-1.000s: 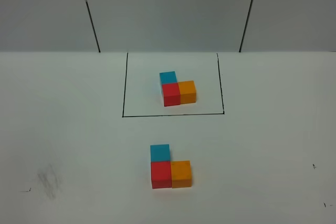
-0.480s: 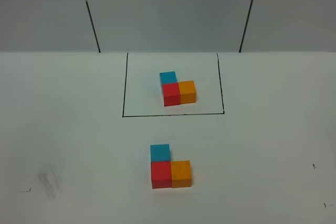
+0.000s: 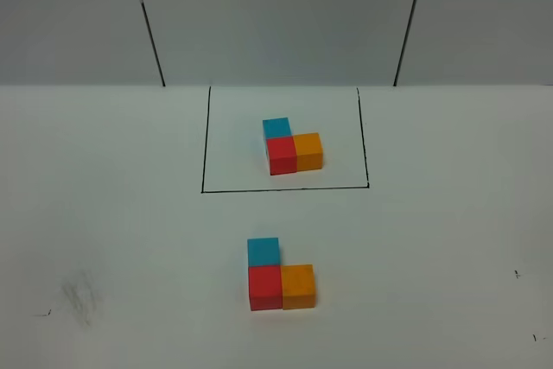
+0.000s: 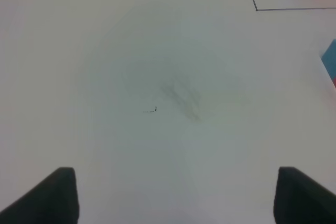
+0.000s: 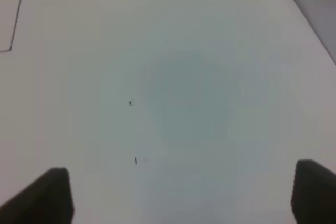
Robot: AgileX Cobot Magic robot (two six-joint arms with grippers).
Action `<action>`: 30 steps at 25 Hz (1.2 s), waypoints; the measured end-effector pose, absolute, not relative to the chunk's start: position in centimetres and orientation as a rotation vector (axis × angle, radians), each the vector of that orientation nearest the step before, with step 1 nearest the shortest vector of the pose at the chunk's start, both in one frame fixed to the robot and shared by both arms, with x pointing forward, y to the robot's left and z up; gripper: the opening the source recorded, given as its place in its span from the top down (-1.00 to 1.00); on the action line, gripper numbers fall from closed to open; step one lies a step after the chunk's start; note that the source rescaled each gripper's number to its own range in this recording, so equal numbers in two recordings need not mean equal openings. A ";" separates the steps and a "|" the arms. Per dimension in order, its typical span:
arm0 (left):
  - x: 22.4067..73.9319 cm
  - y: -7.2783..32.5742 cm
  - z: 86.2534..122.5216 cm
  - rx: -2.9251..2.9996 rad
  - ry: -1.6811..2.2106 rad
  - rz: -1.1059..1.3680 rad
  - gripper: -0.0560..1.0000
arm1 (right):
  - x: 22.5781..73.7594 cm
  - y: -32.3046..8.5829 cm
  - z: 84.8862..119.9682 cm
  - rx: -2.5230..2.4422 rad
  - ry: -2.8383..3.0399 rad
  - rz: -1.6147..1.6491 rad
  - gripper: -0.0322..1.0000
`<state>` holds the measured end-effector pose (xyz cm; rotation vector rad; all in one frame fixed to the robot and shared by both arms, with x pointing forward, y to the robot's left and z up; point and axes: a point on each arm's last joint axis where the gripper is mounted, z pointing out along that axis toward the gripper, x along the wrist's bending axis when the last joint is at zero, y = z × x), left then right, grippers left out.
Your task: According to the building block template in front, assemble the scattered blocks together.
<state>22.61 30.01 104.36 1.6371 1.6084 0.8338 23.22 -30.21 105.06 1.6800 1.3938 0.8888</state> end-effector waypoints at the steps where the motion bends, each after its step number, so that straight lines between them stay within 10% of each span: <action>1: 22.6 30.0 104.4 1.637 1.608 0.834 -0.87 | 23.3 -30.2 105.0 1.675 1.397 0.892 -0.56; 30: 22.6 30.0 104.4 1.637 1.608 0.834 -0.87 | 23.3 -30.1 105.0 1.724 1.297 0.840 -0.56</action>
